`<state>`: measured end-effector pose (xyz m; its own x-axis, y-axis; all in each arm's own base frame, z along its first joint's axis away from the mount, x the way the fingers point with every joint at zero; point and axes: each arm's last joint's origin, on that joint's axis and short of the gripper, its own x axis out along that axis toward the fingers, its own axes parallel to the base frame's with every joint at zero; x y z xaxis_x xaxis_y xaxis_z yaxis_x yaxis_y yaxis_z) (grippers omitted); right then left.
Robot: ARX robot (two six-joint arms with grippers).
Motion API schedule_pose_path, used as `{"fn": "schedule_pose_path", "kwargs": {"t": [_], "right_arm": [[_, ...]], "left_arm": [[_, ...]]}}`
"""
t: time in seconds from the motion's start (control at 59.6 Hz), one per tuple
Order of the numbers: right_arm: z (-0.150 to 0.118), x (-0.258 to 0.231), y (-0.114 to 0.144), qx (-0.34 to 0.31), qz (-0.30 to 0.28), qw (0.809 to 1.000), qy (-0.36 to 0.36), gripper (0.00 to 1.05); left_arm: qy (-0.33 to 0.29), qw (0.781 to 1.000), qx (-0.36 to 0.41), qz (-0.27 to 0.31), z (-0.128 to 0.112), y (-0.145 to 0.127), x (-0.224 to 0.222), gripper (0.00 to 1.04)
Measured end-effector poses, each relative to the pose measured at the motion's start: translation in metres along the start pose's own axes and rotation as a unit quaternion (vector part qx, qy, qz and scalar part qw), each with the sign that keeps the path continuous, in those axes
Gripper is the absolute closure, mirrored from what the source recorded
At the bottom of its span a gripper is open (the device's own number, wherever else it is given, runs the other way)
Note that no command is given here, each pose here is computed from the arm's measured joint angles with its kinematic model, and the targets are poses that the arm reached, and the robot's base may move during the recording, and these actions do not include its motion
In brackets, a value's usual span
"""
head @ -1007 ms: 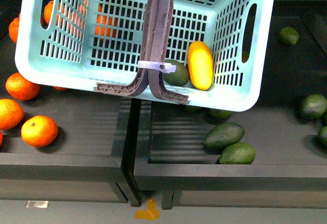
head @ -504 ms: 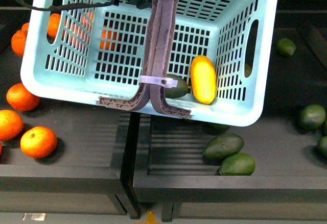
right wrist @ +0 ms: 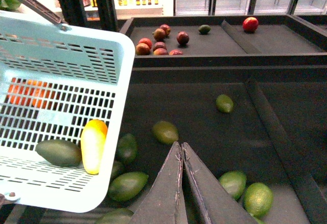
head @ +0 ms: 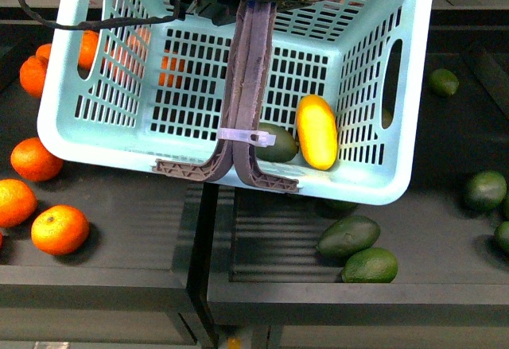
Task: Pick mango and avocado into basket
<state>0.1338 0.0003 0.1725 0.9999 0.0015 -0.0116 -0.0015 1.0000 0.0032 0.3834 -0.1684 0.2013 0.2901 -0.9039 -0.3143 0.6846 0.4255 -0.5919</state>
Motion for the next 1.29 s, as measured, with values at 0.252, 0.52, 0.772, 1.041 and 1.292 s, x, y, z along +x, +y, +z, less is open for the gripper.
{"fn": "schedule_pose_path", "kwargs": {"t": [0.252,0.52,0.772,1.041,1.292], "right_arm": [[-0.001,-0.008,0.0,0.0,0.0,1.0,-0.013,1.03],[0.0,-0.017,0.0,0.0,0.0,1.0,-0.015,1.03],[0.0,-0.023,0.0,0.0,0.0,1.0,-0.015,1.03],[-0.005,-0.033,0.0,0.0,0.0,1.0,0.002,1.03],[-0.004,-0.037,0.0,0.0,0.0,1.0,-0.012,1.03]], "left_arm": [[-0.001,1.0,0.0,0.002,0.0,0.0,0.0,0.9],[0.0,1.0,0.0,0.001,0.0,0.0,0.0,0.9],[-0.001,1.0,0.0,0.001,0.0,0.0,0.0,0.9],[0.0,1.0,0.0,0.001,0.0,0.0,0.0,0.9],[0.0,1.0,0.001,0.001,0.0,0.0,0.0,0.9]]}}
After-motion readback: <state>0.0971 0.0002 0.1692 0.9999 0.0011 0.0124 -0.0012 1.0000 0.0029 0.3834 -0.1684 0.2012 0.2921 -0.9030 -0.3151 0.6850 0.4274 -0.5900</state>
